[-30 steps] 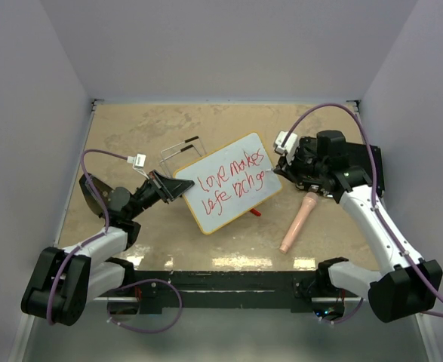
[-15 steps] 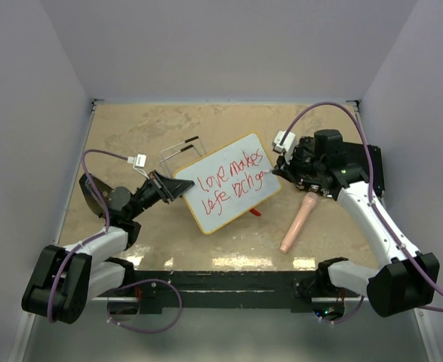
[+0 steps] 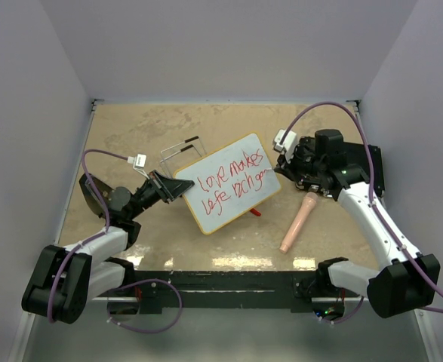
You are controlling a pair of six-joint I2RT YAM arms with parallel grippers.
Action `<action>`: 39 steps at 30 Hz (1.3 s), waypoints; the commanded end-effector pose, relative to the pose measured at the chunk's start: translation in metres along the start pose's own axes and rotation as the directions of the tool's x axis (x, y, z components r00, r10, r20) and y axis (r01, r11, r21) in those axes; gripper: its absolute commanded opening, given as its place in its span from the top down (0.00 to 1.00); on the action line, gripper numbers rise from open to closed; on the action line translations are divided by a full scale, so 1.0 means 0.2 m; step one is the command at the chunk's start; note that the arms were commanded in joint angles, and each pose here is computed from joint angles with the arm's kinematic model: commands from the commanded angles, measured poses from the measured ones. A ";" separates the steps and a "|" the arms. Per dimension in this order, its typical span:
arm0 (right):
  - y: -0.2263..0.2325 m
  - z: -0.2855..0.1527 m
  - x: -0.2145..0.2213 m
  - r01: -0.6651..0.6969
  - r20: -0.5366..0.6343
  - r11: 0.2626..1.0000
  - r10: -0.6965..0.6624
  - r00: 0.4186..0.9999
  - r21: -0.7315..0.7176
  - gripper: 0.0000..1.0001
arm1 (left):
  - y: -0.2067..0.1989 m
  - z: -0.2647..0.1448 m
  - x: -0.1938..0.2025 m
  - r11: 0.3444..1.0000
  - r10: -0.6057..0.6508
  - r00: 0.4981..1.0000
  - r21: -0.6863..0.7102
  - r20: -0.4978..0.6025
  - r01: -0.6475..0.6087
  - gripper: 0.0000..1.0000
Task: Write a sentence on the whiteboard
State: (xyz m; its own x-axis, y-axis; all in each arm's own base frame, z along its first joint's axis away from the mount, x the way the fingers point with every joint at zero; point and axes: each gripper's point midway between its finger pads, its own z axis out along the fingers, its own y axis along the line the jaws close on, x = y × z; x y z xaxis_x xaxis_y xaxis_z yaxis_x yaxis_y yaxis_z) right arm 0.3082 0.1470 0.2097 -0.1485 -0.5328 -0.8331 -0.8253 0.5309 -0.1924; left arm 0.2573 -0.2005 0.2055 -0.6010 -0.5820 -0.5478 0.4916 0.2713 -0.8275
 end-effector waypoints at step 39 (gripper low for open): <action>-0.13 -0.09 -0.19 0.034 0.140 0.996 -0.046 0.989 0.085 1.00 | -0.20 0.00 -0.08 0.983 0.087 0.994 0.158 0.062 -0.096 1.00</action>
State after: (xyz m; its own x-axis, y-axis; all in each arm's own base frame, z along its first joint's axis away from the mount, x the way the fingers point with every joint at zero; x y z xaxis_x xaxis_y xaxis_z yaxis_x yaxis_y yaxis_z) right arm 0.3132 0.1383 0.2394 -0.0761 -0.4783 -0.8749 -0.7965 0.5570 -0.2352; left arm 0.2552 -0.2020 0.2091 -0.5979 -0.5756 -0.5578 0.5145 0.2580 -0.8177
